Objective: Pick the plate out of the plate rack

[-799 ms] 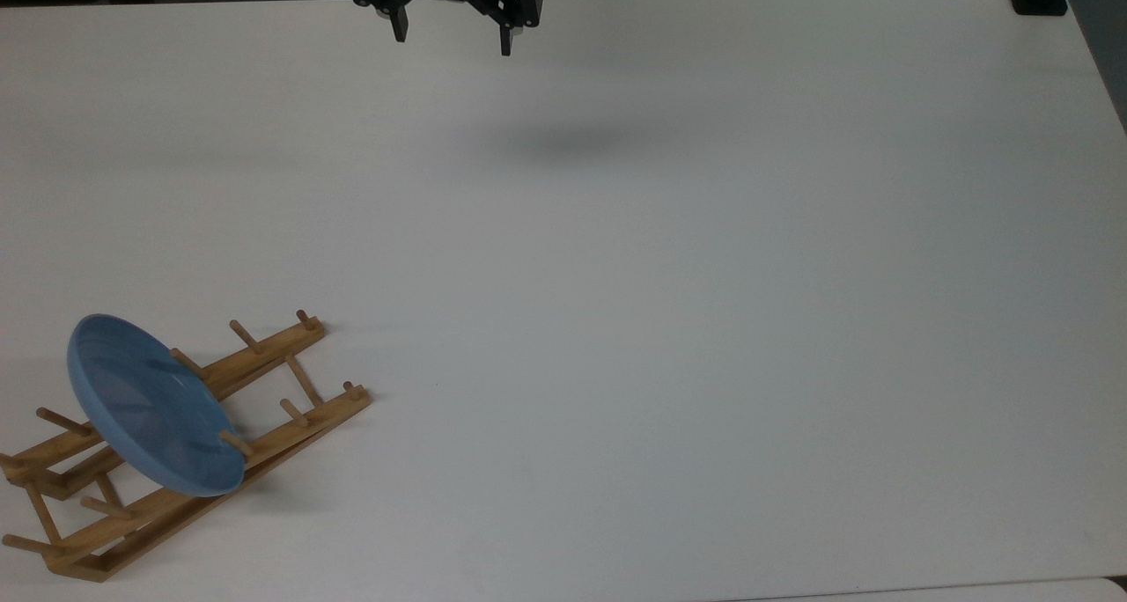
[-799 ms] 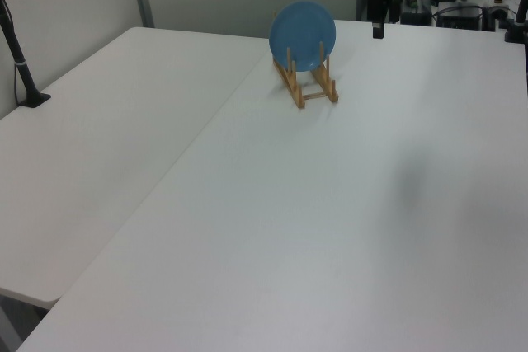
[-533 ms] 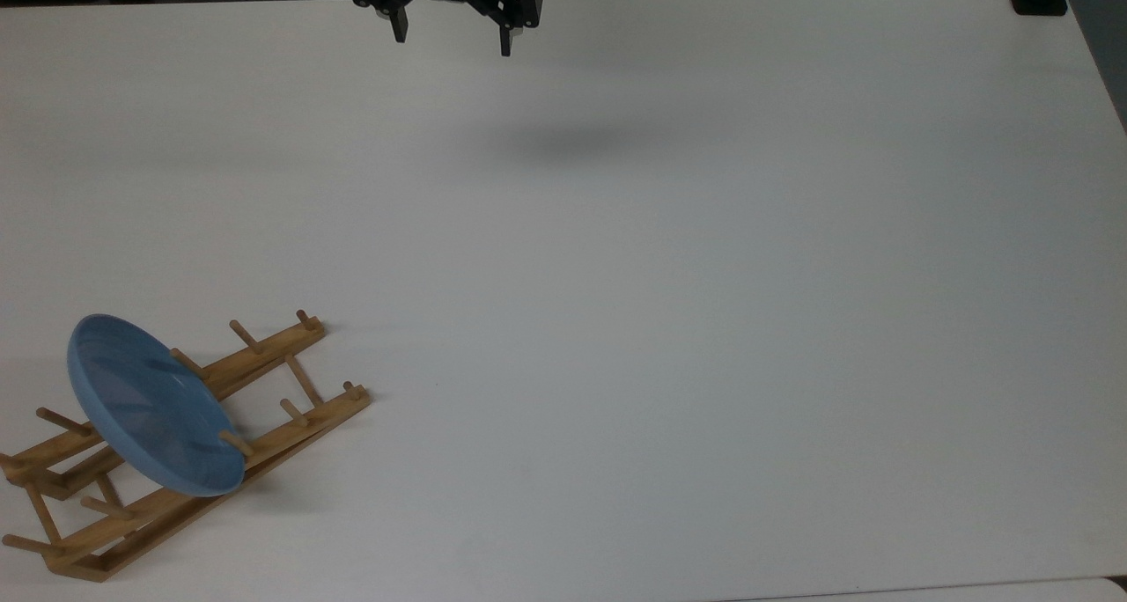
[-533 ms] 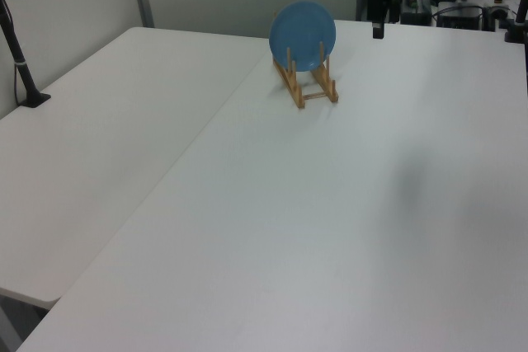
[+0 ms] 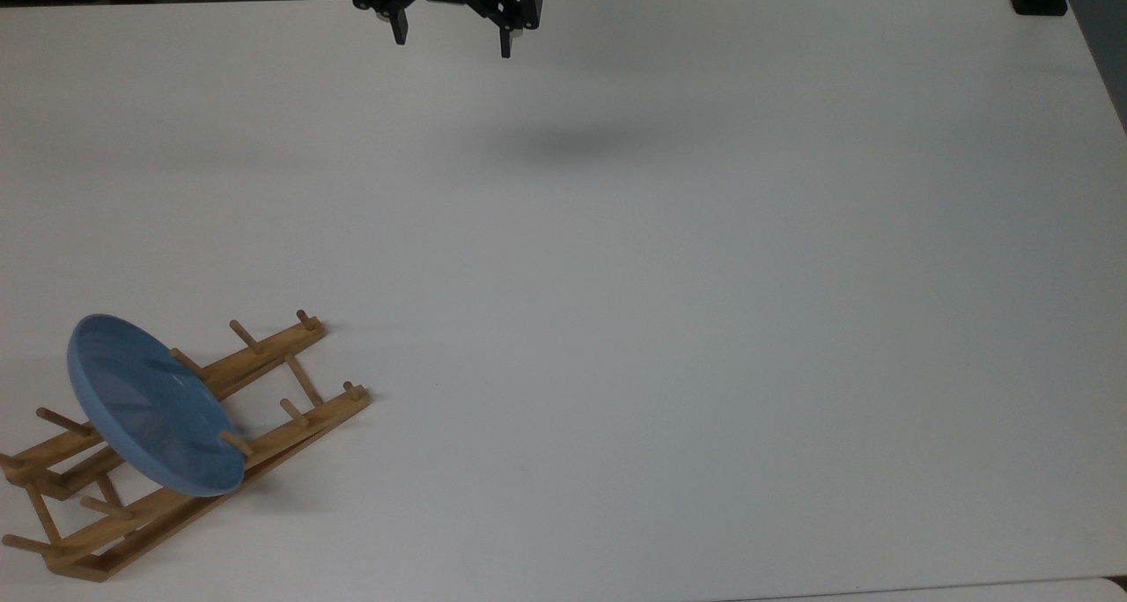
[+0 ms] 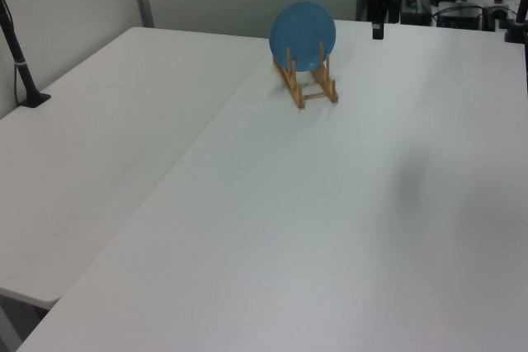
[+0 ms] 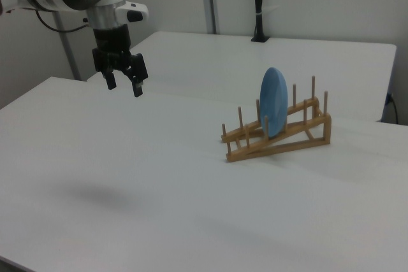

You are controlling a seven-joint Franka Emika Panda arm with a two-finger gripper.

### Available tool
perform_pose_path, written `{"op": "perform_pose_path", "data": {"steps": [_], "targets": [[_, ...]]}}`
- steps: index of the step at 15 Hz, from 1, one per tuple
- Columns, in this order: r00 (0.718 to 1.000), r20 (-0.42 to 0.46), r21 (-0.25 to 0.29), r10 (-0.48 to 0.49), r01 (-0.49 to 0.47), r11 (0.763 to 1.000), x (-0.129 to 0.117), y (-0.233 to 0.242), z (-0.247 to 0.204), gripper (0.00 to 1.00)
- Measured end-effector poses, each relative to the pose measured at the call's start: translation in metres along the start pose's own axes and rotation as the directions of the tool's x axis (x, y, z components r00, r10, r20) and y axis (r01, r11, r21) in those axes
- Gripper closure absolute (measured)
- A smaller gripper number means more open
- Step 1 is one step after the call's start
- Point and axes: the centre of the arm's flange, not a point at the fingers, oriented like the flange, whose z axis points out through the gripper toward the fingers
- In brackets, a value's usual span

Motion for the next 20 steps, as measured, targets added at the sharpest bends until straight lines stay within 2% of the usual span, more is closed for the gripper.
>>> {"op": "perform_pose_path", "data": {"steps": [7, 10, 14, 17, 20], "targets": [[0.991, -0.033, -0.005, -0.127, 0.127, 0.992, 0.009, 0.021, 0.001, 0.00], [0.991, -0.070, -0.040, -0.112, 0.109, 0.993, 0.024, 0.043, 0.009, 0.00], [0.978, -0.190, -0.054, -0.086, 0.077, 0.996, 0.044, 0.082, 0.007, 0.00], [0.955, -0.277, -0.122, -0.103, 0.072, 0.990, 0.063, 0.101, 0.012, 0.00], [0.919, -0.369, -0.201, -0.138, 0.066, 0.977, 0.086, 0.118, 0.024, 0.00]]}}
